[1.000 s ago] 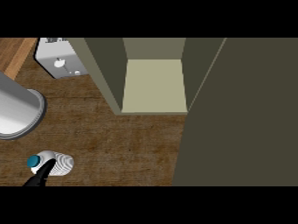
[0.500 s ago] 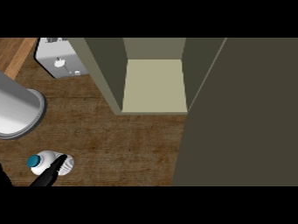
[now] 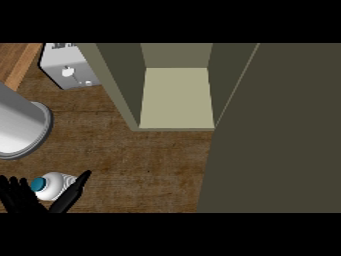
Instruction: Pick up the bottled water, place it into the cabinet and close the cabinet
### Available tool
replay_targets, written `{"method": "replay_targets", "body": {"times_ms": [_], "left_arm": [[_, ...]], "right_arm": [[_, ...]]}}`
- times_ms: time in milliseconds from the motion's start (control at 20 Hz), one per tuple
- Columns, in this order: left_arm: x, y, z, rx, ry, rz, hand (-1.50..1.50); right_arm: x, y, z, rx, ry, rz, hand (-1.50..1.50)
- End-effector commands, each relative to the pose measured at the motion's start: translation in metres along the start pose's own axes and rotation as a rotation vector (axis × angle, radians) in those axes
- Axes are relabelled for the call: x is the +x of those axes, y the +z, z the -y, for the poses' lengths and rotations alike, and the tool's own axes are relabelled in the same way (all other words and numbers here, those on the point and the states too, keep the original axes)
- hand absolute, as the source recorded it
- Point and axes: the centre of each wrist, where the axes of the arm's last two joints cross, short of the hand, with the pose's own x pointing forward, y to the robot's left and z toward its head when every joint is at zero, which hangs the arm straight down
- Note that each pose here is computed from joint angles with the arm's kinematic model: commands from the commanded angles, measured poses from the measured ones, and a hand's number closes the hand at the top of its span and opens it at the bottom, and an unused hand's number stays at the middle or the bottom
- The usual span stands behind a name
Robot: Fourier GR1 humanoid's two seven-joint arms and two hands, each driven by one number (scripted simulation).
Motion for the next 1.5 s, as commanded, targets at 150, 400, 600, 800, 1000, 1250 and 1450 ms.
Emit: {"method": "replay_targets", "body": {"times_ms": [150,400,600,800,1000,1250,1450], "left_arm": [[-0.032,-0.001,0.015,0.036,-0.007,-0.006,-1.5],[-0.065,0.002,-0.007,0.049,-0.015,-0.019,-1.5],[-0.076,0.006,-0.022,0.066,-0.014,-0.017,-1.5],[-0.082,-0.002,-0.013,0.085,0.005,-0.007,-1.5],[-0.099,0.006,-0.029,0.059,0.051,-0.017,-1.5],[-0.103,0.004,-0.006,0.034,0.094,0.01,-1.5],[-0.114,0.003,0.005,0.053,0.144,0.056,1.5]], "right_arm": [[0.023,0.008,0.0,-0.015,0.044,0.048,-1.5],[0.023,0.017,-0.01,-0.015,0.04,0.051,-1.5],[0.017,0.015,0.0,-0.018,0.064,0.054,-1.5],[0.03,0.02,0.001,0.005,0.051,0.041,-1.5],[0.022,0.012,-0.009,0.0,0.033,0.041,-1.5],[0.023,0.008,0.005,-0.016,0.058,0.054,-1.5],[0.015,0.009,-0.001,-0.002,0.051,0.041,-1.5]]}}
